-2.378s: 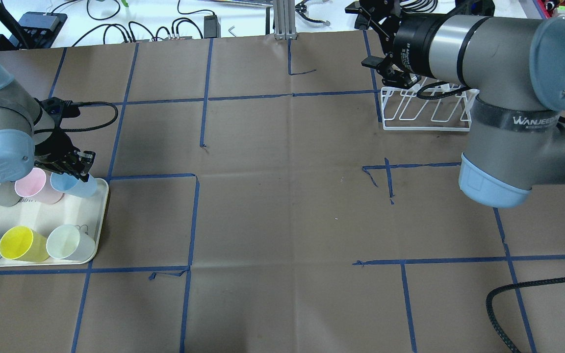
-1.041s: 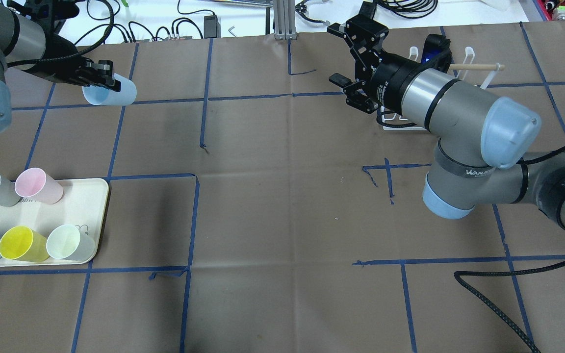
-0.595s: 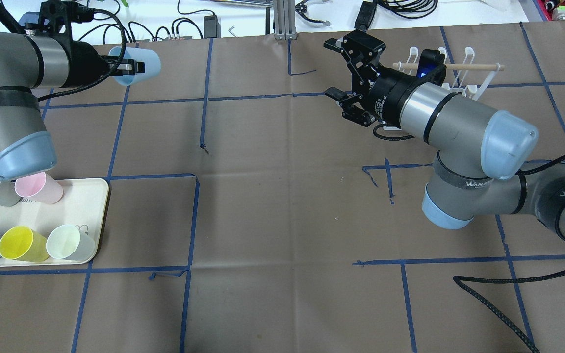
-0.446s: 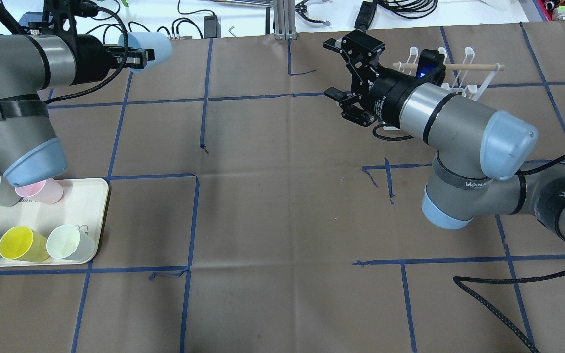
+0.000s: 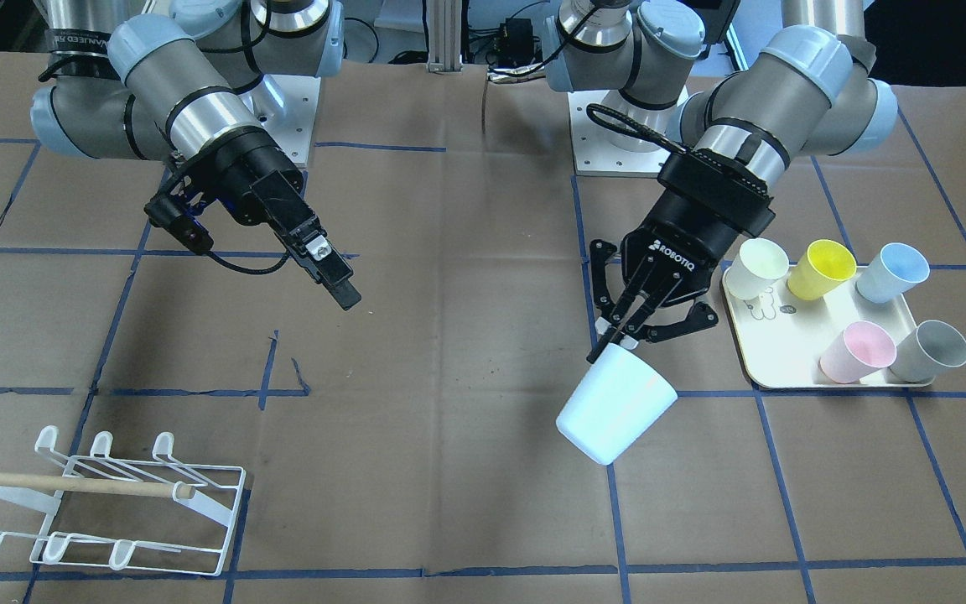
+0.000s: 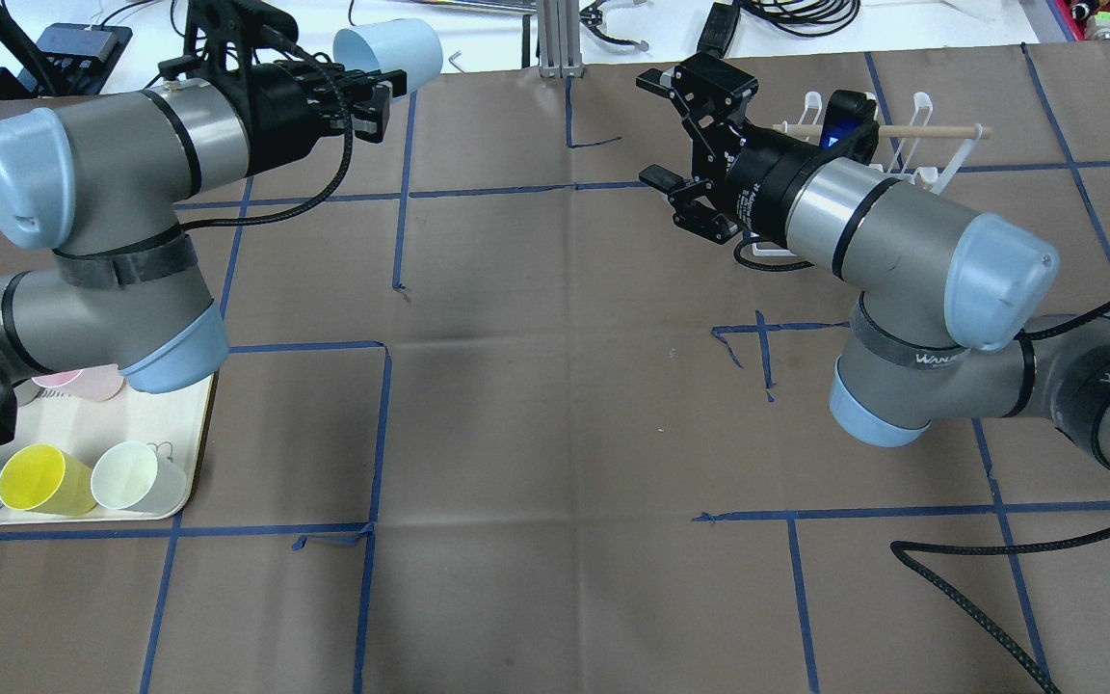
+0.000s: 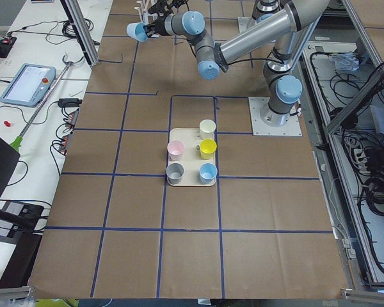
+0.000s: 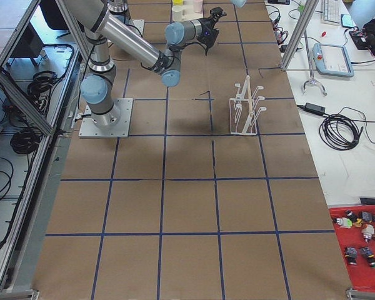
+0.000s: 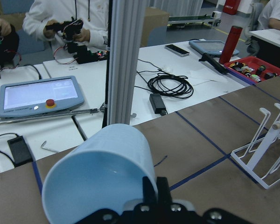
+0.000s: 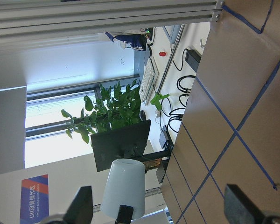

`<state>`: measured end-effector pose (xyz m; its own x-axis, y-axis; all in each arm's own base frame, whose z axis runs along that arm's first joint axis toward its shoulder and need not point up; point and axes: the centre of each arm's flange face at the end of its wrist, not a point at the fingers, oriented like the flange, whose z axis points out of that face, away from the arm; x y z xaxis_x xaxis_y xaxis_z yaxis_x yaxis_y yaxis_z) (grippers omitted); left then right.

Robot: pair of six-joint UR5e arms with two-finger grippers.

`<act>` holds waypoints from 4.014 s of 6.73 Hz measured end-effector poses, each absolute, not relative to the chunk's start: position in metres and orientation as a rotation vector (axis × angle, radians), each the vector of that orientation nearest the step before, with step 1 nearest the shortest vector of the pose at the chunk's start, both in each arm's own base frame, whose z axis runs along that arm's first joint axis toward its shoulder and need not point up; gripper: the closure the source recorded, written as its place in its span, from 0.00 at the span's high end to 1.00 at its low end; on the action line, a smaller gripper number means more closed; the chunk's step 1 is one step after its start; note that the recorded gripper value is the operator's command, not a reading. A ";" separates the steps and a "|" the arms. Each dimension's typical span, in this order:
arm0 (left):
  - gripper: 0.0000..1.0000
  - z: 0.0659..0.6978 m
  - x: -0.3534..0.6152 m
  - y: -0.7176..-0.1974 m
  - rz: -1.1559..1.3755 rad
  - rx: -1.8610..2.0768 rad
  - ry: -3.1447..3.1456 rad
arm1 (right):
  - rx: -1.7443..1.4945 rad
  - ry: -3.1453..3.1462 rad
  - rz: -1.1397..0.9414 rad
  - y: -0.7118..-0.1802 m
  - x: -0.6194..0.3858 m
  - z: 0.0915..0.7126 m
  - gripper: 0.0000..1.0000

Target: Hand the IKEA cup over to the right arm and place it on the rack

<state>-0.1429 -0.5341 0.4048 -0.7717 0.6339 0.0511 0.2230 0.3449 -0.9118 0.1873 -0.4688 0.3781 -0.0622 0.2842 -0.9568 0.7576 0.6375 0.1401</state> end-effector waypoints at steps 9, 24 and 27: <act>0.01 0.367 -0.234 -0.496 1.390 -0.968 -1.799 | 0.921 1.609 -0.415 -0.480 0.196 0.375 1.00; 0.01 0.363 -0.232 -0.494 1.388 -0.957 -1.816 | 0.935 1.620 -0.371 -0.529 0.247 0.372 1.00; 0.01 0.363 -0.232 -0.494 1.386 -0.957 -1.817 | 0.926 1.627 -0.372 -0.530 0.249 0.371 0.88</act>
